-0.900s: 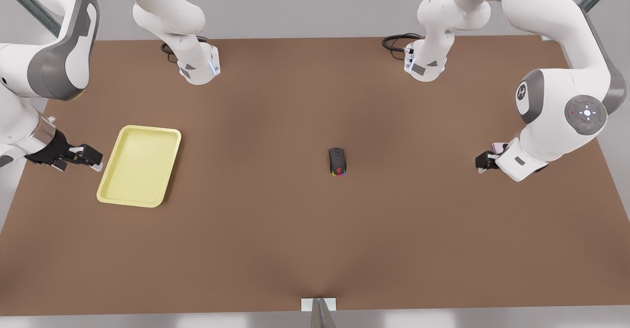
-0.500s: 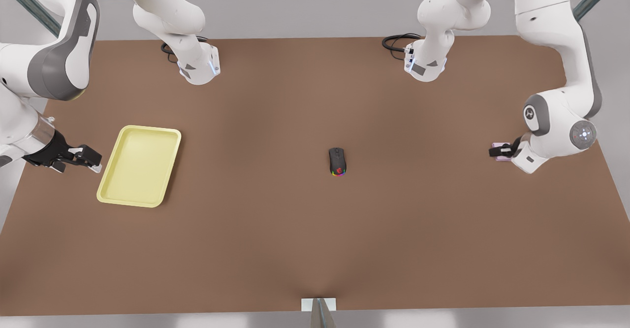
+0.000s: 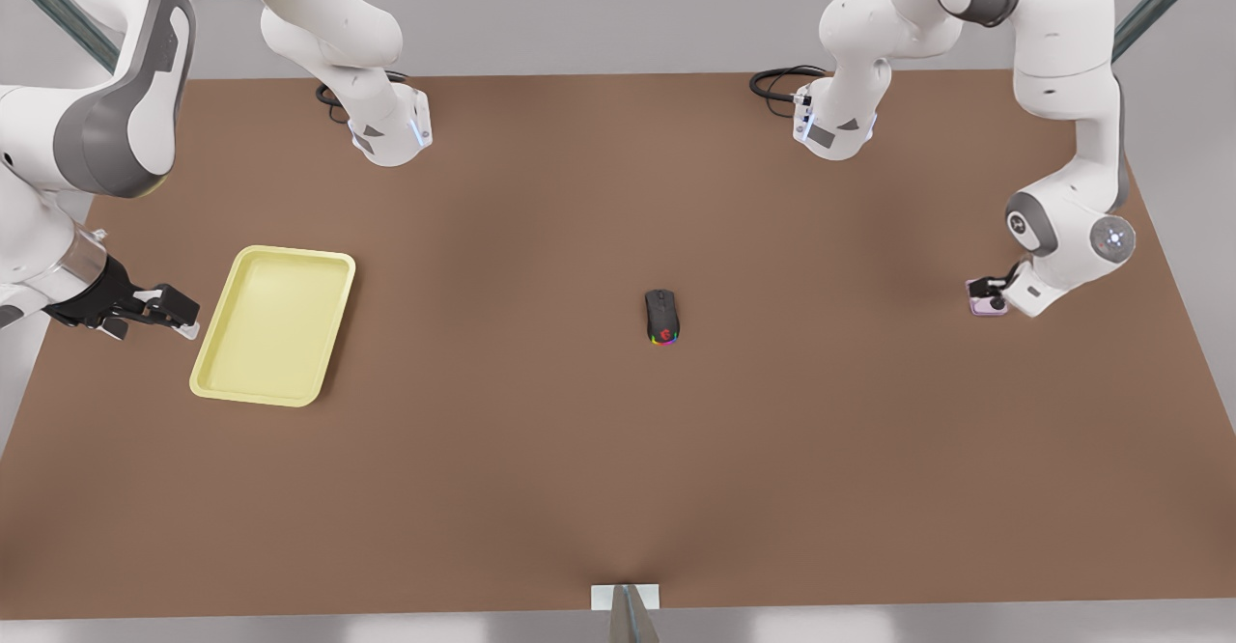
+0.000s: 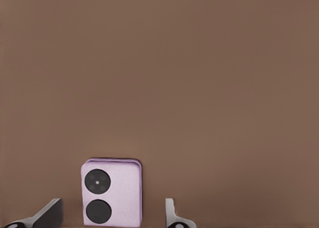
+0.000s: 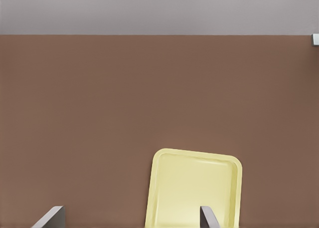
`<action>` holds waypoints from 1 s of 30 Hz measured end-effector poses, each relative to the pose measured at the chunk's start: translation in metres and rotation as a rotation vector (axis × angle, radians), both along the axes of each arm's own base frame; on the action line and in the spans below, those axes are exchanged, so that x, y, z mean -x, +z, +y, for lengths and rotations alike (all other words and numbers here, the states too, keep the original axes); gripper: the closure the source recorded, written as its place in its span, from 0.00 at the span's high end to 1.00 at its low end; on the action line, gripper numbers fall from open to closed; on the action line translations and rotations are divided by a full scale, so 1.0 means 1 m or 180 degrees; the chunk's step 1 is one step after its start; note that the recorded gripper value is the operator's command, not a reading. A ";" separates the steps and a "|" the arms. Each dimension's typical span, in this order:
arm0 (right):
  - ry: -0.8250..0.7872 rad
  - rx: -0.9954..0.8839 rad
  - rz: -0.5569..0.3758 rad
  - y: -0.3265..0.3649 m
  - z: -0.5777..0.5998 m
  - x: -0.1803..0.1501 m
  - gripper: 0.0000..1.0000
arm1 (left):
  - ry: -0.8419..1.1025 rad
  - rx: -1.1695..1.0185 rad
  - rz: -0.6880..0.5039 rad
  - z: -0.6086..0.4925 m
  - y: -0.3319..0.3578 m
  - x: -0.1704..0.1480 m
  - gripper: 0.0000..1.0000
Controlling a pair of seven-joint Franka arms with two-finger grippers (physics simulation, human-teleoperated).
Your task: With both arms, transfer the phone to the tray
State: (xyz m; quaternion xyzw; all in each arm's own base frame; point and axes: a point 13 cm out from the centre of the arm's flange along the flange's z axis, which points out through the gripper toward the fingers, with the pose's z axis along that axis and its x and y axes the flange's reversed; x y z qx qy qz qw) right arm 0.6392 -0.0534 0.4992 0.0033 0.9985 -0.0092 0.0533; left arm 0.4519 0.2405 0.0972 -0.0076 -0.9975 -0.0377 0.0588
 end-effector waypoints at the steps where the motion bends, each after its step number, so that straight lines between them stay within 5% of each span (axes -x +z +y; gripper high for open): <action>1: 0.0002 0.0000 0.0000 0.000 0.000 0.000 1.00 | -0.0024 -0.0009 -0.0009 0.006 -0.002 0.002 1.00; 26: 0.0013 0.0001 0.0002 0.000 0.001 0.000 1.00 | -0.0231 0.0162 0.0044 0.017 -0.065 0.022 1.00; 30: 0.0014 0.0000 0.0002 0.000 0.001 0.000 1.00 | -0.0276 0.0164 0.0052 0.018 -0.066 0.023 0.88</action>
